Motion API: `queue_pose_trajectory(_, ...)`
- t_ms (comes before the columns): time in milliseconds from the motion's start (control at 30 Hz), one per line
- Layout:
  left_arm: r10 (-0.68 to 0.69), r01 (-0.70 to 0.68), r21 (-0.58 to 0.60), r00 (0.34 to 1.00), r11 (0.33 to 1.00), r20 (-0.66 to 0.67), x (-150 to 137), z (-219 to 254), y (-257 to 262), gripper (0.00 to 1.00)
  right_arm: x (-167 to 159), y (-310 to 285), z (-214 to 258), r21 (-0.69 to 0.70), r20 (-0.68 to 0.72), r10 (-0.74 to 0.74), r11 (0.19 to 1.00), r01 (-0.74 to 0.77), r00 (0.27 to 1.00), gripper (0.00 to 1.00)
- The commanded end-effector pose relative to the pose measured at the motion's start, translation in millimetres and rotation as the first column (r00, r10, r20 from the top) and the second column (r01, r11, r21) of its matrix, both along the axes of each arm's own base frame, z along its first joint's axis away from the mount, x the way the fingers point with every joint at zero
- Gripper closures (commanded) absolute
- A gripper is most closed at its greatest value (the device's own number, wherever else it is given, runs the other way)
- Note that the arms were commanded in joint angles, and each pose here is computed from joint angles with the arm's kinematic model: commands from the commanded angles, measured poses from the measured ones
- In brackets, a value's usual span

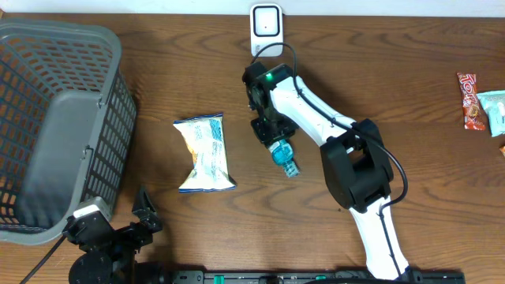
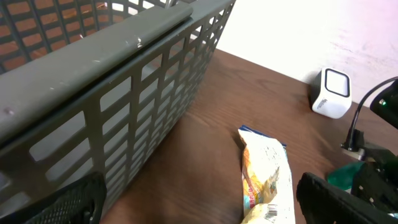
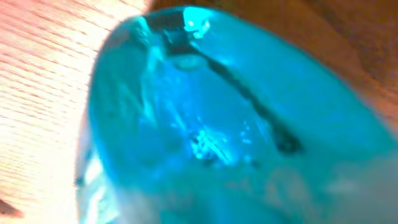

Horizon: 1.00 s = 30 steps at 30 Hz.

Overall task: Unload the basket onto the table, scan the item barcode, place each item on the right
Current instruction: 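Lift the teal bottle toward the white scanner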

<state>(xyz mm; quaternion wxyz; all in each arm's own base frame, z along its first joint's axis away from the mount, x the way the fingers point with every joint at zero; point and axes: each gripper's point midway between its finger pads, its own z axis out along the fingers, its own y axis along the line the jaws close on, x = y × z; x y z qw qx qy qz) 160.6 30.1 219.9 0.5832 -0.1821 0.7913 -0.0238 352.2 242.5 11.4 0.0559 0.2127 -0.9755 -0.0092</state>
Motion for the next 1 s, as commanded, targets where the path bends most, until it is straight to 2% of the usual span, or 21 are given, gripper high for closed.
queue_pose_trajectory(0, 0.016, -0.016, 0.006, 1.0, 1.0, 0.007, -1, 1, 3, 0.02, 2, 9, 7, 0.009, 0.026, 0.018, 1.0, -0.018, 1.0, 0.62)
queue_pose_trajectory(267, 0.016, -0.016, 0.006, 1.0, 1.0, 0.007, -1, 1, 3, 0.02, 0, 16, 10, -0.001, 0.049, 0.039, 0.999, -0.039, 0.998, 0.49)
queue_pose_trajectory(600, 0.016, -0.016, 0.006, 1.0, 1.0, 0.007, -1, 1, 3, 0.02, 10, 28, 30, 0.069, 0.087, 0.028, 0.997, -0.034, 0.996, 0.47)
queue_pose_trajectory(667, 0.016, -0.016, 0.006, 1.0, 1.0, 0.007, -1, 1, 3, 0.02, 11, 33, 31, 0.102, 0.083, 0.024, 0.994, -0.032, 0.996, 0.49)
queue_pose_trajectory(733, 0.016, -0.016, 0.006, 1.0, 1.0, 0.007, -1, 1, 3, 0.02, 12, 37, 31, 0.121, 0.083, 0.022, 0.992, -0.032, 0.996, 0.64)
queue_pose_trajectory(900, 0.016, -0.016, 0.006, 1.0, 1.0, 0.007, -1, 1, 3, 0.02, 15, 42, 30, 0.134, 0.099, 0.024, 0.99, -0.037, 0.995, 0.69)
queue_pose_trajectory(967, 0.016, -0.016, 0.006, 1.0, 1.0, 0.007, -1, 1, 3, 0.02, 16, 42, 30, 0.136, 0.102, 0.023, 0.99, -0.037, 0.995, 0.78)
